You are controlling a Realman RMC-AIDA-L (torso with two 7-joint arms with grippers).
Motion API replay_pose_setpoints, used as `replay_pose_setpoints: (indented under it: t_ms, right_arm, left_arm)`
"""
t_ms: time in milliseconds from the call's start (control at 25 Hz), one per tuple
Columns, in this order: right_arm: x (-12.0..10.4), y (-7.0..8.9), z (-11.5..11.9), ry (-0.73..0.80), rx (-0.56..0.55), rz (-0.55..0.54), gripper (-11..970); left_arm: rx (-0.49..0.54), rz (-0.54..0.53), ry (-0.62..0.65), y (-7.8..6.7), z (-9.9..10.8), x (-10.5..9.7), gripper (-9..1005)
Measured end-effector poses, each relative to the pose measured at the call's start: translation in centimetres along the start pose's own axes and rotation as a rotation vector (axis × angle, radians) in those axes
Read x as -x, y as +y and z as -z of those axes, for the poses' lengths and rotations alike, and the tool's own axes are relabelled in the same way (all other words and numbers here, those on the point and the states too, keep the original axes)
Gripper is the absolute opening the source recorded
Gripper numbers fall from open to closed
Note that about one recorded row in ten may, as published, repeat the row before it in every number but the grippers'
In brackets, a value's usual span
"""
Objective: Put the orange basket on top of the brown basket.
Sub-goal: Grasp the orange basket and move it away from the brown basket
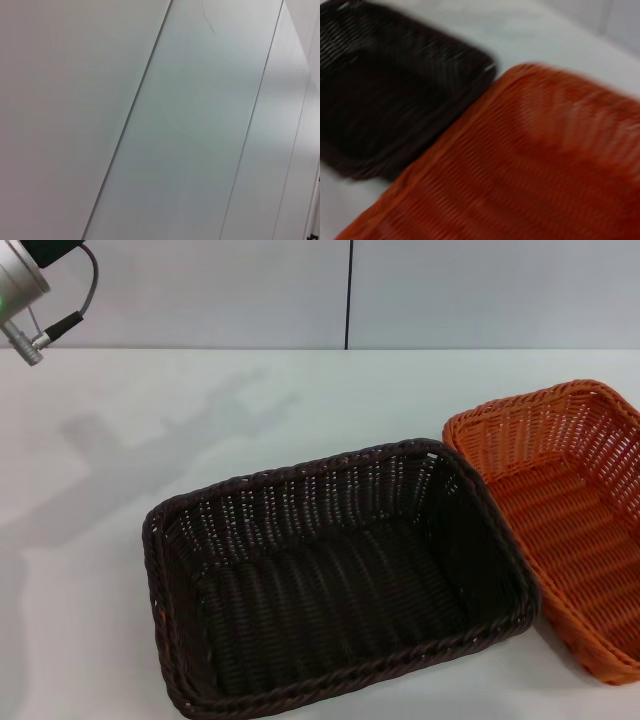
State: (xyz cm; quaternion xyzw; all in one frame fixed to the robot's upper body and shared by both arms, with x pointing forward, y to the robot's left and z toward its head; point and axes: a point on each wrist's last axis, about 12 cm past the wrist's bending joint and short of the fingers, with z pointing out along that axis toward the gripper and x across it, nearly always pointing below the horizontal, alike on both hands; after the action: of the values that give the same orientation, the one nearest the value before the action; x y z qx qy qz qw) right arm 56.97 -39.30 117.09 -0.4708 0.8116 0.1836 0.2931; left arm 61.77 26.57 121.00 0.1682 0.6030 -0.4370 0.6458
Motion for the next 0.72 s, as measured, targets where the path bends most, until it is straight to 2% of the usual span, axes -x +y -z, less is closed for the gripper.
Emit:
replay_pose_setpoints:
  t_ms: [40, 160, 240, 280, 720]
  right_arm:
    - [0.2, 0.6, -0.9, 0.043, 0.056, 0.026, 690]
    - [0.5, 1.3, -1.7, 0.065, 0.115, 0.041, 690]
    - [1.0, 2.9, -2.8, 0.062, 0.212, 0.055, 690]
    - [1.0, 2.9, -2.8, 0.062, 0.212, 0.055, 690]
    - [2.3, 7.5, -6.8, 0.145, 0.369, 0.134, 690]
  left_arm:
    - [-0.001, 0.000, -0.001, 0.0, -0.1, 0.0, 838]
    - [-0.001, -0.001, -0.004, 0.0, -0.1, 0.1, 838]
    - [-0.002, -0.004, -0.011, 0.0, -0.2, 0.3, 838]
    - [-0.002, -0.004, -0.011, 0.0, -0.2, 0.3, 838]
    - [0.018, -0.022, -0.042, 0.4, -0.8, 1.6, 838]
